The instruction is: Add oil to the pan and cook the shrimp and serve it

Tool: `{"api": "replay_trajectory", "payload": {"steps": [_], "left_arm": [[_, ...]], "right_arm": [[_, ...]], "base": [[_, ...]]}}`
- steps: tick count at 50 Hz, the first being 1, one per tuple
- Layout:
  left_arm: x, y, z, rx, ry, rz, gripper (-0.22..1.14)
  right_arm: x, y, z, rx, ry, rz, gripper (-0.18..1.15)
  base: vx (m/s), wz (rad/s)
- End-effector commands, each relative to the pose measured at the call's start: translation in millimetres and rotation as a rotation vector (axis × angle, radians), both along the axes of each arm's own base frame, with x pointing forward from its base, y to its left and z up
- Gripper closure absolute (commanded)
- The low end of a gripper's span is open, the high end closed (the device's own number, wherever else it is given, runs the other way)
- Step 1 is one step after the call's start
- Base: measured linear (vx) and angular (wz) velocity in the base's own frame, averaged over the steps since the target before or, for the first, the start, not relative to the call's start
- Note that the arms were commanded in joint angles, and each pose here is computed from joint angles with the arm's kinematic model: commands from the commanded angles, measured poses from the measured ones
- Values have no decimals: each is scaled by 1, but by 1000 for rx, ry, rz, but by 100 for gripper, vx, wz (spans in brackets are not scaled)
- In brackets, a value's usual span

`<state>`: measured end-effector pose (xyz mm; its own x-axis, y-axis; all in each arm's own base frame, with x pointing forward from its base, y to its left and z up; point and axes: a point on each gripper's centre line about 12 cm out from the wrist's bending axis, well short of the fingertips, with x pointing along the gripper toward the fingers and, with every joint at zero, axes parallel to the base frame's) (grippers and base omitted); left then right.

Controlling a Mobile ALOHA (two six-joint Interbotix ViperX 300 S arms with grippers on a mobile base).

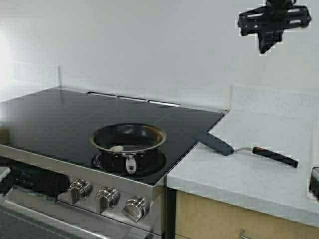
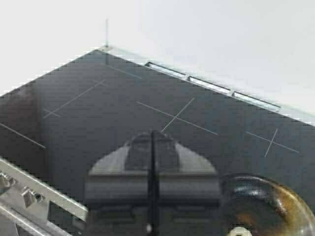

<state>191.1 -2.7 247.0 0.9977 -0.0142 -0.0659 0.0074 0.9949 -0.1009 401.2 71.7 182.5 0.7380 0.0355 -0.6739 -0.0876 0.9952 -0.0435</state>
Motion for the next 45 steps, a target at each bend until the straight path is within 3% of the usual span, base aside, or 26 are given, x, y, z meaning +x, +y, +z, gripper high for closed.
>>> {"api": "replay_trajectory", "payload": {"steps": [1, 11, 22, 45], "left_arm": [[2, 0, 4, -2, -8, 0, 89], [2, 0, 3, -2, -6, 0, 89], [2, 0, 4, -2, -8, 2, 89], [1, 0, 3, -6, -9, 1, 89]], "right_arm": [[-21, 9, 3, 109, -29, 1, 91], [-46, 13, -23, 181, 36, -23, 91], [-74, 31, -48, 207, 85, 41, 91], [-97, 29, -64, 498, 4, -107, 88]], "base": [[0, 0], [0, 0], [0, 0], [0, 0]]}}
